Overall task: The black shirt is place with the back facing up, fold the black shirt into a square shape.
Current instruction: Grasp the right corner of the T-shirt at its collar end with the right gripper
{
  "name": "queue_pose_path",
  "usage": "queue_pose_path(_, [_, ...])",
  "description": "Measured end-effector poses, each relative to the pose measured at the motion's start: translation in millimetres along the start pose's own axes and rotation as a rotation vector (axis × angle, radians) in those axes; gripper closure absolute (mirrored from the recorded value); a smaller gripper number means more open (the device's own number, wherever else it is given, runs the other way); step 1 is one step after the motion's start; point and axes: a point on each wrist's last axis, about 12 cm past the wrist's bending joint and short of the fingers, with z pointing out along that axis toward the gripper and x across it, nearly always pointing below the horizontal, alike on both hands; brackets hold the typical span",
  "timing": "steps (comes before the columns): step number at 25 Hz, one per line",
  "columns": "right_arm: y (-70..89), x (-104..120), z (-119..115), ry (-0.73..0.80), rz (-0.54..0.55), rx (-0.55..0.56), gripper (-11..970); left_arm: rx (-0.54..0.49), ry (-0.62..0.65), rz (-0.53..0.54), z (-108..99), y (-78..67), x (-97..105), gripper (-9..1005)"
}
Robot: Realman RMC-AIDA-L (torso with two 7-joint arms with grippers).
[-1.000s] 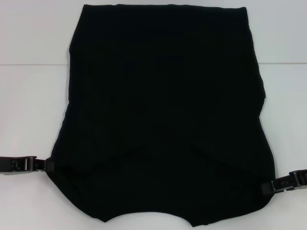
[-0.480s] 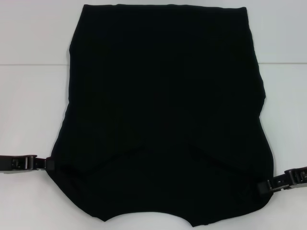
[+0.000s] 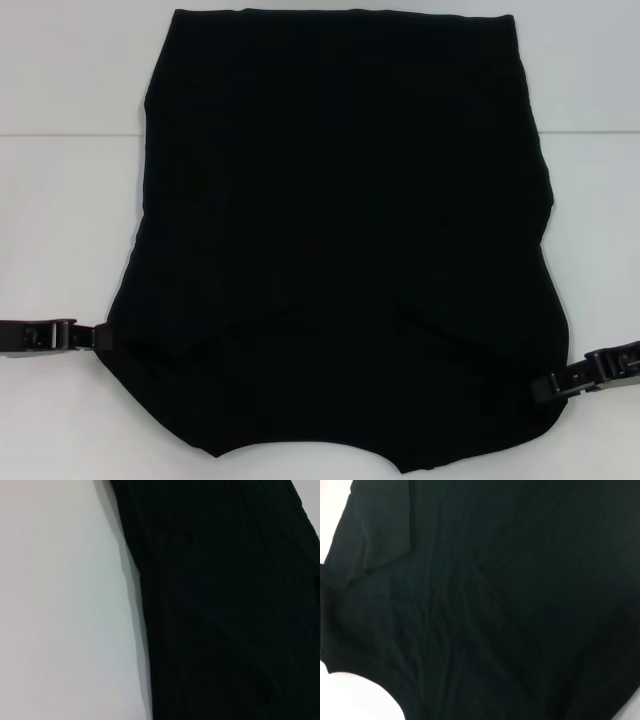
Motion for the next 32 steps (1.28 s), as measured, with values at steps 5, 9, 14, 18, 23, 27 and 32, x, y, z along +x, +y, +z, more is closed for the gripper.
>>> queue_pose_path(5, [2.1, -1.6, 2.2, 0.006, -0.003, -0.006, 439, 0.004, -0.006, 0.0, 0.1, -0.5, -0.9, 948])
queue_pose_path(9, [5.3, -2.9, 5.2, 0.016, -0.011, -0.014, 448, 0.004, -0.006, 0.0, 0.1, -0.6, -0.9, 948])
queue_pose_path(14, [7.0, -3.0, 7.9, 0.023, -0.016, -0.016, 459, 0.003, -0.008, 0.0, 0.1, -0.5, -1.0, 947])
queue_pose_path(18, [7.0, -2.9, 8.4, 0.024, -0.012, -0.014, 468, 0.003, -0.009, 0.0, -0.2, -0.3, -1.3, 947])
queue_pose_path(23, [6.9, -2.9, 8.9, 0.029, -0.002, -0.008, 617, 0.003, -0.009, 0.0, -0.4, -0.2, -1.4, 947])
queue_pose_path(27, [6.3, -2.4, 9.5, 0.034, 0.002, -0.002, 769, 0.002, -0.009, 0.005, -0.5, -0.2, -1.5, 947])
queue_pose_path(32, [4.5, -0.9, 9.5, 0.029, 0.008, 0.004, 908, 0.001, -0.01, 0.007, -0.5, -0.1, -1.6, 946])
